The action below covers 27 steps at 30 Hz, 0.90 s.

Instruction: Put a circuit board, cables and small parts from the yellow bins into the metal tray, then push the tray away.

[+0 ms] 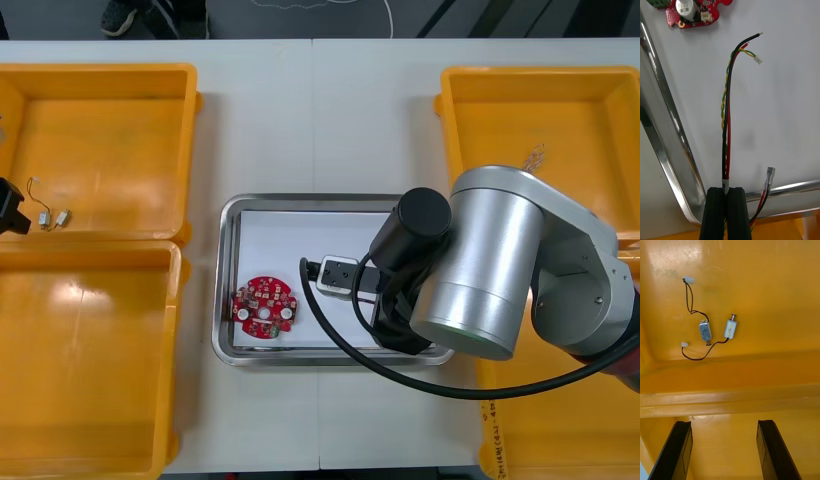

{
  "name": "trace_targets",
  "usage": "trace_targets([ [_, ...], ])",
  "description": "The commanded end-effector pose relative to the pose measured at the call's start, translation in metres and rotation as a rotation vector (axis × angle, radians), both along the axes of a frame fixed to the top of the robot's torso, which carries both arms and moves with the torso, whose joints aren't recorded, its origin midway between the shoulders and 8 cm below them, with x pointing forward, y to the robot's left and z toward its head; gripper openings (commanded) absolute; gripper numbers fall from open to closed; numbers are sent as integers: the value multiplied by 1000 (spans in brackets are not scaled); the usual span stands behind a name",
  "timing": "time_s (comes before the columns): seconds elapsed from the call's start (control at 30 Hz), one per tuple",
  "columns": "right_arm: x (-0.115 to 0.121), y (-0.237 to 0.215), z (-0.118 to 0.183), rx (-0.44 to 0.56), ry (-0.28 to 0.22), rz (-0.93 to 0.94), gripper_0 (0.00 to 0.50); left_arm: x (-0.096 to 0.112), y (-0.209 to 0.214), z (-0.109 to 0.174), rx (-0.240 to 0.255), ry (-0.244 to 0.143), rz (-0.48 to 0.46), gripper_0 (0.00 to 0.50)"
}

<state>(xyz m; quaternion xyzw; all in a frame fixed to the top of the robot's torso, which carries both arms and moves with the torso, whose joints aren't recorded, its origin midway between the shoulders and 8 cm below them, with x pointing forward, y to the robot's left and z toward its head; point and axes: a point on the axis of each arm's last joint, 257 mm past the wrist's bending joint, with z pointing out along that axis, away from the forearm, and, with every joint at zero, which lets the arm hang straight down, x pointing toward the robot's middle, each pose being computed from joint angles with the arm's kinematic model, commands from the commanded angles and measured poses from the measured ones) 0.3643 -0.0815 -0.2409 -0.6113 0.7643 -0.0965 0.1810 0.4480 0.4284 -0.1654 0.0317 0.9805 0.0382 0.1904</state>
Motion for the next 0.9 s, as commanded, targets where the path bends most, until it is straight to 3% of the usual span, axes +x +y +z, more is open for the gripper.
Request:
trace_targets([
  [0.03, 11, -11, -5, -83, -51, 58, 0, 16, 26, 43, 76, -65, -42, 500],
  [0.33, 16, -1, -20, -65, -45, 75, 0, 38, 31, 48, 45, -86, -24, 500],
  [0.67, 19, 9, -40, -73, -58, 106, 0, 69, 39, 45, 54, -121, -9, 500],
  [0.9, 21, 15, -52, -71, -68, 131, 0, 76, 45, 42, 67, -133, 7, 500],
])
